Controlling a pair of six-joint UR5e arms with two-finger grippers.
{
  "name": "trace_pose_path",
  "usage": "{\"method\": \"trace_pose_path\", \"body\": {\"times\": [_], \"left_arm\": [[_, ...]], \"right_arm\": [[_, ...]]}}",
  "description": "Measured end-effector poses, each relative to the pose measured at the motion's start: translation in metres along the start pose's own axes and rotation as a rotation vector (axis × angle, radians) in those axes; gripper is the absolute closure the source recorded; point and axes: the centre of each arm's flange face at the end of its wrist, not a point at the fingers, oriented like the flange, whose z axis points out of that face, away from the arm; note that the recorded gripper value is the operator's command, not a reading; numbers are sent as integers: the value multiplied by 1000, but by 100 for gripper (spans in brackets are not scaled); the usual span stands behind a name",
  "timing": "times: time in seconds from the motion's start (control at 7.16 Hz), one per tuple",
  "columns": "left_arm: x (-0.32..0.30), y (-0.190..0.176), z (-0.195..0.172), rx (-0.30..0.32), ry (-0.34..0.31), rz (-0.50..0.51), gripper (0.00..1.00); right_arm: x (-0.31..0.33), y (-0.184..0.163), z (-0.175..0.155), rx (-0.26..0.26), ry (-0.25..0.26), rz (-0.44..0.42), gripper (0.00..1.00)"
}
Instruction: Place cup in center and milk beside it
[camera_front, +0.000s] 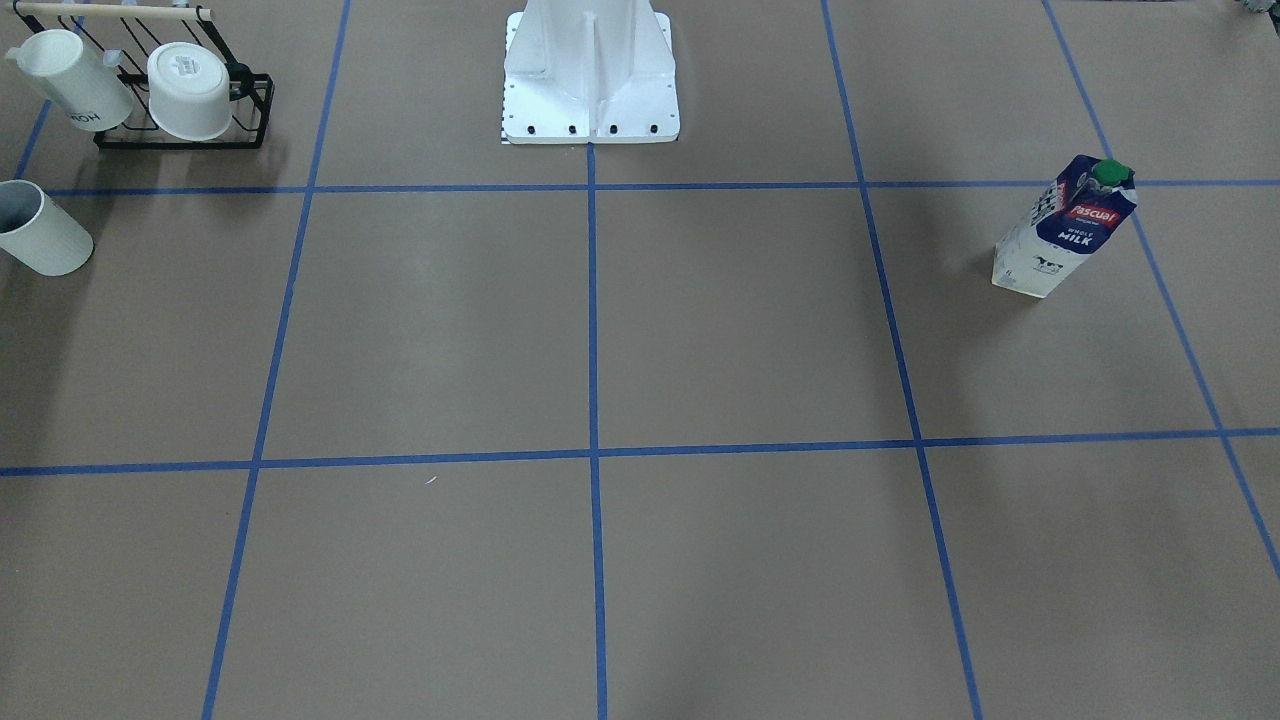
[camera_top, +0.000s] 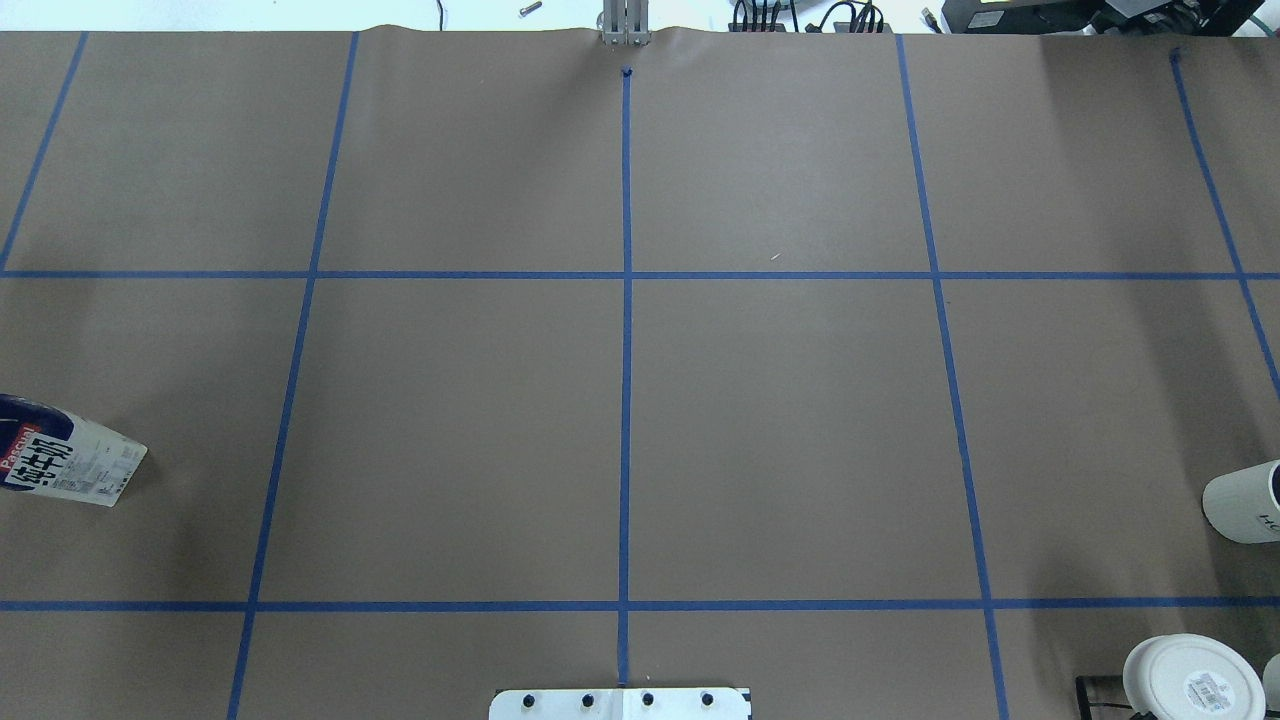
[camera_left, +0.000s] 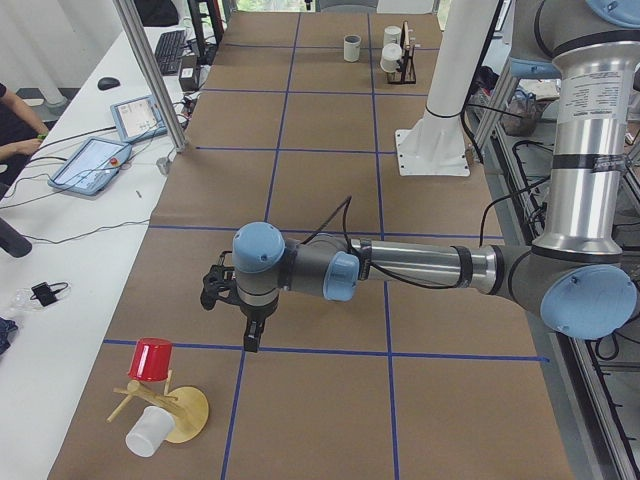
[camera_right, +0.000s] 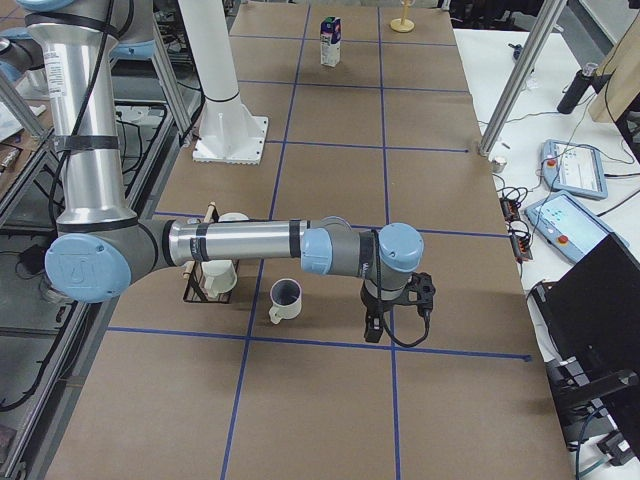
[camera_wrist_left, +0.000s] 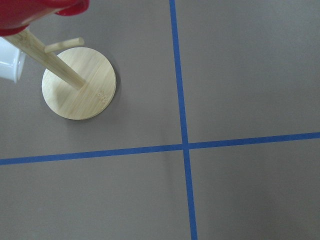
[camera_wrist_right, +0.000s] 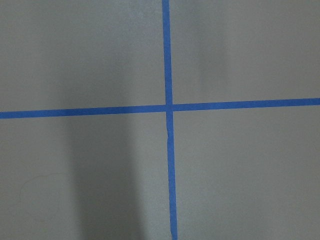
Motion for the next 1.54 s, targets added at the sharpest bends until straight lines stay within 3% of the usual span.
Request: {"method": "trace_pose_path", "body": {"times": [0.7, 0.98, 1.12, 1.54], "left_arm": [[12, -5, -7, 16, 6, 17, 2], [13, -10, -3, 6, 3, 13, 2], [12, -8, -1, 3, 4, 9, 2], [11, -5, 0, 0, 8, 5, 2]], "right_arm": [[-19, -10, 5, -7, -14, -35, 0], [-23, -4, 8, -8, -67, -47, 0], [-32, 10, 7, 10, -89, -88, 0], [-56, 107, 45, 42, -121, -305, 0]]}}
